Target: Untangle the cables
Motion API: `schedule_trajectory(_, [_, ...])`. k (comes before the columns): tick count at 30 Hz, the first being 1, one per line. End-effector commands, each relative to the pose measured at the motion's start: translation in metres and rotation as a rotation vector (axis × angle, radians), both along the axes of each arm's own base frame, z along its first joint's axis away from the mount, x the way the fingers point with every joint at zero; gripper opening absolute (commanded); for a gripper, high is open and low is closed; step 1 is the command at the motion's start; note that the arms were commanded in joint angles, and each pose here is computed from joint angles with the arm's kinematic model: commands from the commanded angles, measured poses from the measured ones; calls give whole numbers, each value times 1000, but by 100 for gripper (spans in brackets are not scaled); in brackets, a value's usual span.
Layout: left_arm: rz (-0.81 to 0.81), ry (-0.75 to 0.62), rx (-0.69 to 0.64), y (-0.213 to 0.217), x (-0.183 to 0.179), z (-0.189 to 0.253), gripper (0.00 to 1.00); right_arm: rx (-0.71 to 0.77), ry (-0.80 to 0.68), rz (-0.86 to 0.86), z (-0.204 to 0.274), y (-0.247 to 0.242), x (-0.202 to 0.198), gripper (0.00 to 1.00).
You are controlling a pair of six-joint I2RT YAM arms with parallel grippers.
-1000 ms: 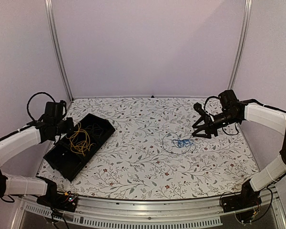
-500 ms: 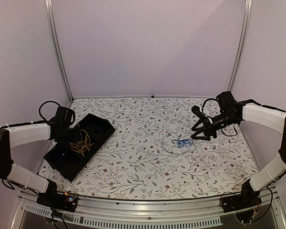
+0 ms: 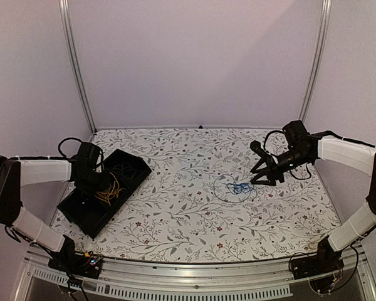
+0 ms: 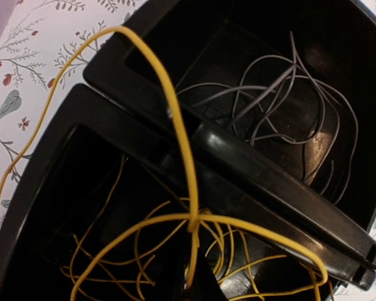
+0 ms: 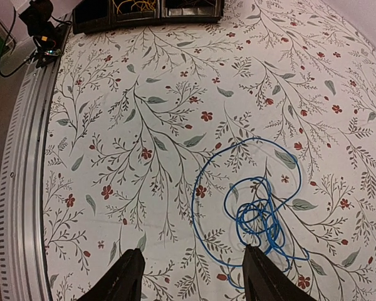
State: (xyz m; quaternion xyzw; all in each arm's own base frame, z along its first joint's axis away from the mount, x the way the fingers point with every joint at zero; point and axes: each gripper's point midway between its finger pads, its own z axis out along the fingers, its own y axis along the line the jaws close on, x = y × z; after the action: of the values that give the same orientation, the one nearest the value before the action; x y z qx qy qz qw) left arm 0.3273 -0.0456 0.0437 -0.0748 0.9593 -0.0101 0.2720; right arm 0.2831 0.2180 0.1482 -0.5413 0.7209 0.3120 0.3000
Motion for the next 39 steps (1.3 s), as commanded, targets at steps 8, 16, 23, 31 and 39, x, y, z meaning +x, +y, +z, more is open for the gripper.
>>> schedule_trajectory(8, [-10,-226,-131,-11,1,125,51,-27,22,21,-10,3,-7,58])
schedule_trajectory(16, [153,-219,-40,49,7,128,60,-49,30,41,-15,7,-11,58])
schedule_trajectory(23, [261,-209,-232,73,28,96,56,-47,19,41,-12,6,-12,58])
schedule_trajectory(31, [313,-139,-346,84,31,63,42,-57,21,39,-14,5,-12,58])
schedule_trajectory(39, [306,-114,-427,82,30,40,32,-78,47,42,-23,6,-12,58])
